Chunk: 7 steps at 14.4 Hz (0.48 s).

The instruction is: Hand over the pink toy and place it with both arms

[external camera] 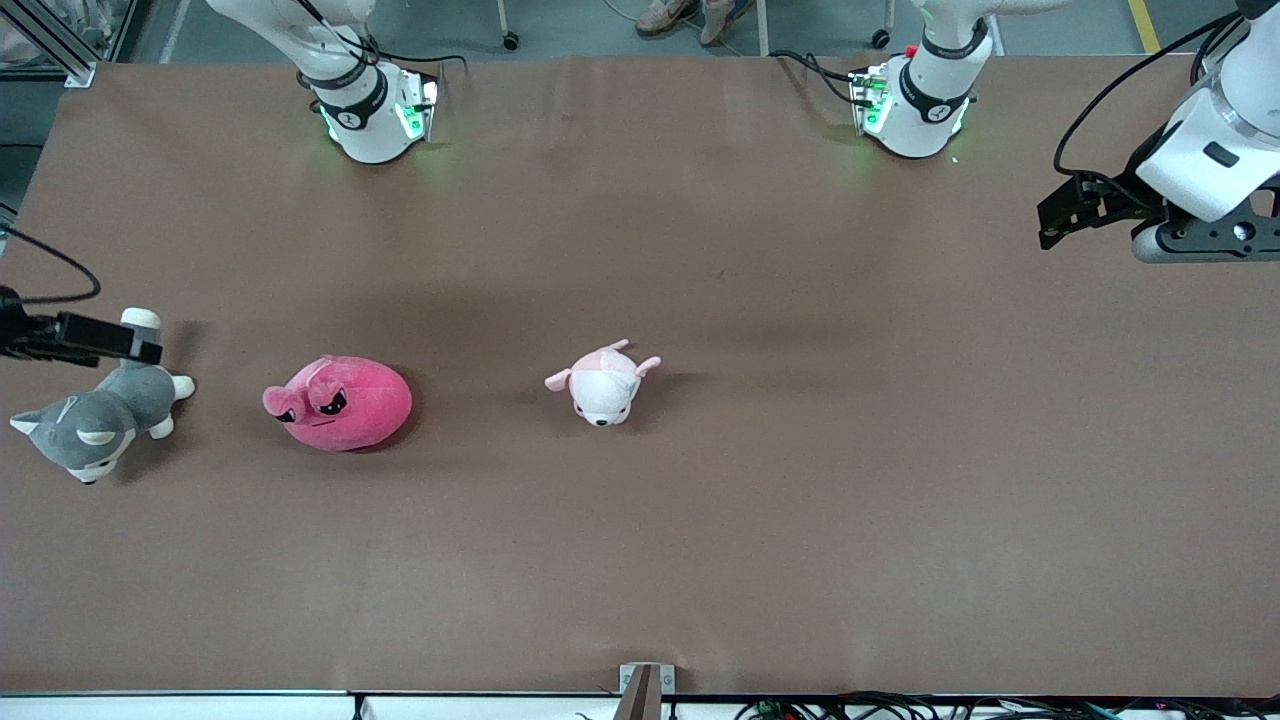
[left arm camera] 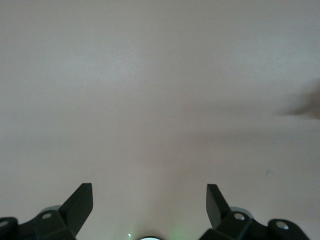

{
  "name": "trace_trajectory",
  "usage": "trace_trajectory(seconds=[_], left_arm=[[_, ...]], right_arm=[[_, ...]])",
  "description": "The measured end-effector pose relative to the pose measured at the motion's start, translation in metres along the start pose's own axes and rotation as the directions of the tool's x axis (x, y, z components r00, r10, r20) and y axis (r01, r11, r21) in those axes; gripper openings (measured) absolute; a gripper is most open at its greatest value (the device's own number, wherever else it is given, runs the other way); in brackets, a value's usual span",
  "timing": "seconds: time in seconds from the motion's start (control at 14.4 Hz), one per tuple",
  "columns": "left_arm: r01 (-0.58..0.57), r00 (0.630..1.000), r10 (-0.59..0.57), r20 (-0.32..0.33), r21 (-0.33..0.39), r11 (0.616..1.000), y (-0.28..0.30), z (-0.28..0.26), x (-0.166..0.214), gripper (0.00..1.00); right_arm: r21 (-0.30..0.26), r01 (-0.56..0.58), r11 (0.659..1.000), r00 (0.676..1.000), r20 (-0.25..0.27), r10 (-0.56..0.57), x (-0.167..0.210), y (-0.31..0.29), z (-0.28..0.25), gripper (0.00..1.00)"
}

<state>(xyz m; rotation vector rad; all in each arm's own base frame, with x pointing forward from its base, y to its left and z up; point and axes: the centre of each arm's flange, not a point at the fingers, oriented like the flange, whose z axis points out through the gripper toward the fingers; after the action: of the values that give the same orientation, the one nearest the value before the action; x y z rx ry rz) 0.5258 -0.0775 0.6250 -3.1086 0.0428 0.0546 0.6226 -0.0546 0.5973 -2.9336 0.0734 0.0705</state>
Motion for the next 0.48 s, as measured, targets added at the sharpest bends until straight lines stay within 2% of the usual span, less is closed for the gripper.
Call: trace_trajectory(seconds=[0.14,0.21,0.48], left_arm=[[0.001,1.000,-0.001,0.000,0.000,1.000,0.000,0.000,0.000,1.00],[0.001,1.000,-0.001,-0.001,0.000,1.000,0.000,0.000,0.000,1.00],[0.002,1.000,-0.002,-0.001,0.000,1.000,-0.001,0.000,0.000,1.00]], right_arm=[[-0.117,0.034,0.993,0.998,-0.043,-0.040,-0.019,-0.025,-0.031,1.00],[-0.152,0.041,0.988,0.997,-0.062,-0.051,-0.027,-0.032,-0.044,1.00],[-0.188,0.016,0.982,0.995,-0.094,-0.035,-0.038,-0.020,-0.064,1.00]])
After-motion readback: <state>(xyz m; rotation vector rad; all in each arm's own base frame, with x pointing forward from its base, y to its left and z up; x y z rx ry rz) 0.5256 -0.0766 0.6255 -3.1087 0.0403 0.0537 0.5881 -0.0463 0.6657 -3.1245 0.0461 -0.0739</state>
